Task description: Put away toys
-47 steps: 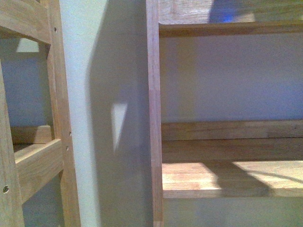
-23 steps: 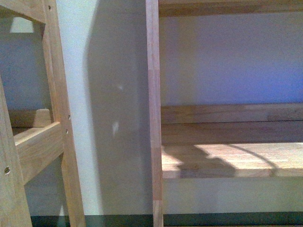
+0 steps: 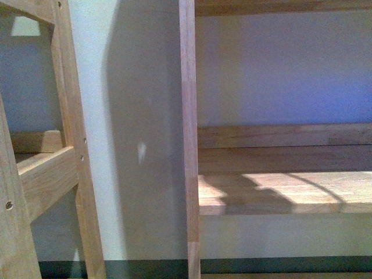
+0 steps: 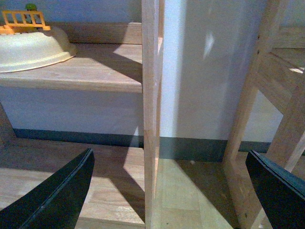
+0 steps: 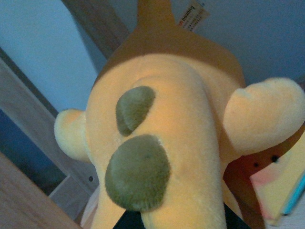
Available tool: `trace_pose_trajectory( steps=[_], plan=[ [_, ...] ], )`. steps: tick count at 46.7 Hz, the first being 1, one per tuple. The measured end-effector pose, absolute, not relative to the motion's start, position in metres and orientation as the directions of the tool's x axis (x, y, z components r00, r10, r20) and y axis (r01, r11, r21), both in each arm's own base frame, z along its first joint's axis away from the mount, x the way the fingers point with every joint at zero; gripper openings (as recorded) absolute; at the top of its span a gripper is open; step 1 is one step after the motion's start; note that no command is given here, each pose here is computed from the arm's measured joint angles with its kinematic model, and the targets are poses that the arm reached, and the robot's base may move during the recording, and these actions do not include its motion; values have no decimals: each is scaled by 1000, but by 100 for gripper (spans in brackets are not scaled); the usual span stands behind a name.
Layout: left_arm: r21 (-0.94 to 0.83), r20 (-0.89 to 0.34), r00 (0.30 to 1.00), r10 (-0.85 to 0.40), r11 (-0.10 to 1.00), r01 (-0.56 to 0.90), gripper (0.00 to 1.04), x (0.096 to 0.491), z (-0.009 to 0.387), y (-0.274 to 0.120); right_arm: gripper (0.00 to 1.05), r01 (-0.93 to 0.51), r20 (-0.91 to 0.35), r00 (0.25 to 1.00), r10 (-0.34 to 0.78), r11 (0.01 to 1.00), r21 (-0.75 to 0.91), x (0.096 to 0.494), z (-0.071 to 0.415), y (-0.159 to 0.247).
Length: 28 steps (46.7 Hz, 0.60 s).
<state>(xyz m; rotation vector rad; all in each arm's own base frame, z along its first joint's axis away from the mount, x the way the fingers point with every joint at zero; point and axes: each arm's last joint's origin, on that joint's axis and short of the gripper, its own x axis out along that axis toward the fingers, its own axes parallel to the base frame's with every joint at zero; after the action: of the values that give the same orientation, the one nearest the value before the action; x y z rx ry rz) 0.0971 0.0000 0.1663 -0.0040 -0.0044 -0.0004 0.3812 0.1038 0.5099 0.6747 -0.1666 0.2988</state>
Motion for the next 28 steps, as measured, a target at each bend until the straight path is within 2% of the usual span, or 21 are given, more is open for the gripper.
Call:
trace_pose_trajectory(
  steps=[4,13,20,24,28],
  plan=[
    [-4,4,1000,0,1000,0,99,97,166,0,7,-305,231,951,204,739,600,381,509,103],
    [-4,4,1000,0,1000,0,99,97,166,0,7,-328,194,944,267,693,642,380,517,103],
    [-4,4,1000,0,1000,0,99,97,166,0,7,-275,148,960,239,691,669,382,517,99],
    [-4,4,1000,0,1000,0,99,97,166,0,25,-247,130,968,216,703,667,382,515,98],
    [-4,4,1000,0,1000,0,99,97,166,0,35,-245,131,968,212,712,657,382,515,98]
  ],
)
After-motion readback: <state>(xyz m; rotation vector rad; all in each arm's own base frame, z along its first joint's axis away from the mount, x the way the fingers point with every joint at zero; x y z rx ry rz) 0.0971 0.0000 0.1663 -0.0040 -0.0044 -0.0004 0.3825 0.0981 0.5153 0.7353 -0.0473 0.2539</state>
